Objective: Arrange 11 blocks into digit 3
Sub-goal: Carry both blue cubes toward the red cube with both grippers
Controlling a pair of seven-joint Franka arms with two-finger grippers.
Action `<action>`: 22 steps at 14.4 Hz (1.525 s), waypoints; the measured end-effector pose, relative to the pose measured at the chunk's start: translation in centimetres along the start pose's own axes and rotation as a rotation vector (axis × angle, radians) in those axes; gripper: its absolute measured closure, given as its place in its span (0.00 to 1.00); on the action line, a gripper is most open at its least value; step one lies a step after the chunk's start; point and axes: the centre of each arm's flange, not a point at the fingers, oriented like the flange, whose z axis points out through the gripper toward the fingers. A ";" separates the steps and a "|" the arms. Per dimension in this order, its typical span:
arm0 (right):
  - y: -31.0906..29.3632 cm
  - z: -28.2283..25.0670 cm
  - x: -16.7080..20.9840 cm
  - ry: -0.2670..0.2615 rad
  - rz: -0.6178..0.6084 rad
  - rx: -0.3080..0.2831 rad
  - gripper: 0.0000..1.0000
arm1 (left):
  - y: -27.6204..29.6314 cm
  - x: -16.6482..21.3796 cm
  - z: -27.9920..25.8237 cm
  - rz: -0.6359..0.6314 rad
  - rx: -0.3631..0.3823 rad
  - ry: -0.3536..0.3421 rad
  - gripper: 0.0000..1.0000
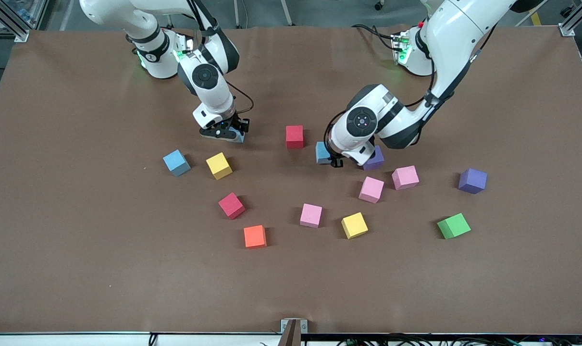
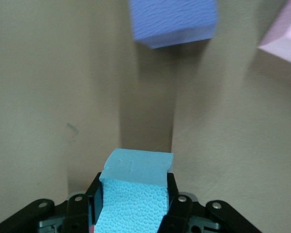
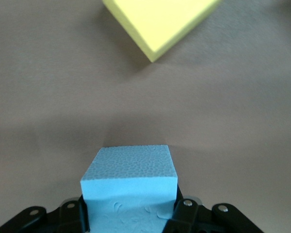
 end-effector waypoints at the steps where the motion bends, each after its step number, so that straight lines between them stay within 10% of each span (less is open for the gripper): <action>1: 0.0 0.0 0.1 -0.001 0.053 0.000 0.41 | -0.7 -0.4 0.3 -0.016 0.006 0.005 0.47; 12: 0.1 -2.5 3.4 0.010 0.850 0.060 0.44 | -6.3 -2.7 1.8 0.003 -0.027 0.041 0.47; 22: -2.6 -5.1 4.8 -0.010 1.184 0.090 0.44 | -6.6 -2.7 3.0 0.010 -0.056 0.041 0.47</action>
